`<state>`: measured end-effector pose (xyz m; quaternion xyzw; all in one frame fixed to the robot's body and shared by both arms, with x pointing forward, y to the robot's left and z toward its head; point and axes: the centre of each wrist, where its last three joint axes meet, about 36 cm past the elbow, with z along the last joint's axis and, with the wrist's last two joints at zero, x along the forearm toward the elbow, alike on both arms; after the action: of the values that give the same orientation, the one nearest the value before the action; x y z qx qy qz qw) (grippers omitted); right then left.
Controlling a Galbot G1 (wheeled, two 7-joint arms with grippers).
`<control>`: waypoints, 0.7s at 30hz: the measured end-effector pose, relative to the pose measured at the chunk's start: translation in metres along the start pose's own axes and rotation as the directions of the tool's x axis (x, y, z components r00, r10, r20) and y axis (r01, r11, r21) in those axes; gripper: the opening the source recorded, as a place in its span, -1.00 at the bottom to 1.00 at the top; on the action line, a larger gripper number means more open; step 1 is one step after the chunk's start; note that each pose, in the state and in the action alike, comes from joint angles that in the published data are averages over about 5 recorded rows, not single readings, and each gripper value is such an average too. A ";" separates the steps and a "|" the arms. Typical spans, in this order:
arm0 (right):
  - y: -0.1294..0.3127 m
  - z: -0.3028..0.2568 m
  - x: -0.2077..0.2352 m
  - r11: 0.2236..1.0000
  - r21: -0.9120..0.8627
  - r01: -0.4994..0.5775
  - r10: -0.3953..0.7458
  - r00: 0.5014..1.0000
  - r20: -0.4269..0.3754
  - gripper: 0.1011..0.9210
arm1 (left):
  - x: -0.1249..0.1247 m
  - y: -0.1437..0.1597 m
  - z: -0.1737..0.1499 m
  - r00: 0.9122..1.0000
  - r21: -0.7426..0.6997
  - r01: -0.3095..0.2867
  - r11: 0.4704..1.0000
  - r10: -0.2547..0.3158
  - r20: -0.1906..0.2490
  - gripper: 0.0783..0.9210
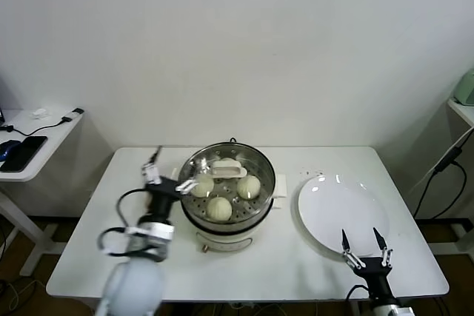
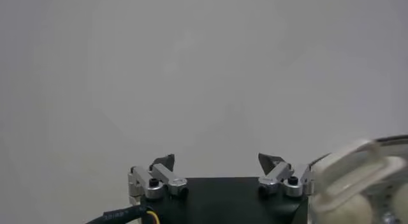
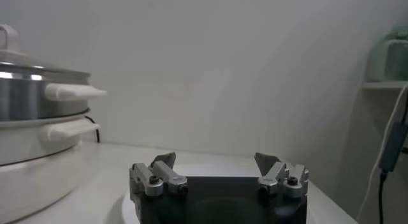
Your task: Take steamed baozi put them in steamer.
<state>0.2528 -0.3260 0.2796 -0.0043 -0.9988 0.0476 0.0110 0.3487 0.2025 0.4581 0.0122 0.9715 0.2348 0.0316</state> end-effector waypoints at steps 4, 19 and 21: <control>0.000 0.001 -0.002 1.000 -0.011 -0.002 0.002 1.000 0.011 0.76 | 0.011 0.023 0.036 0.999 0.156 0.011 0.988 -0.004 -0.047 0.77; -0.003 0.006 -0.004 0.999 -0.045 -0.019 0.019 1.000 0.001 0.76 | 0.057 0.023 0.159 0.985 0.401 0.069 0.913 0.001 -0.172 0.77; -0.003 0.006 -0.004 0.999 -0.047 -0.019 0.019 1.000 0.000 0.76 | 0.061 0.022 0.165 0.984 0.413 0.076 0.908 -0.002 -0.176 0.77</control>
<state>0.2569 -0.3299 0.2734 -0.0142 -0.9995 0.0245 0.0104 0.2992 0.2997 0.3182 -0.0209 0.9983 0.0210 -0.0510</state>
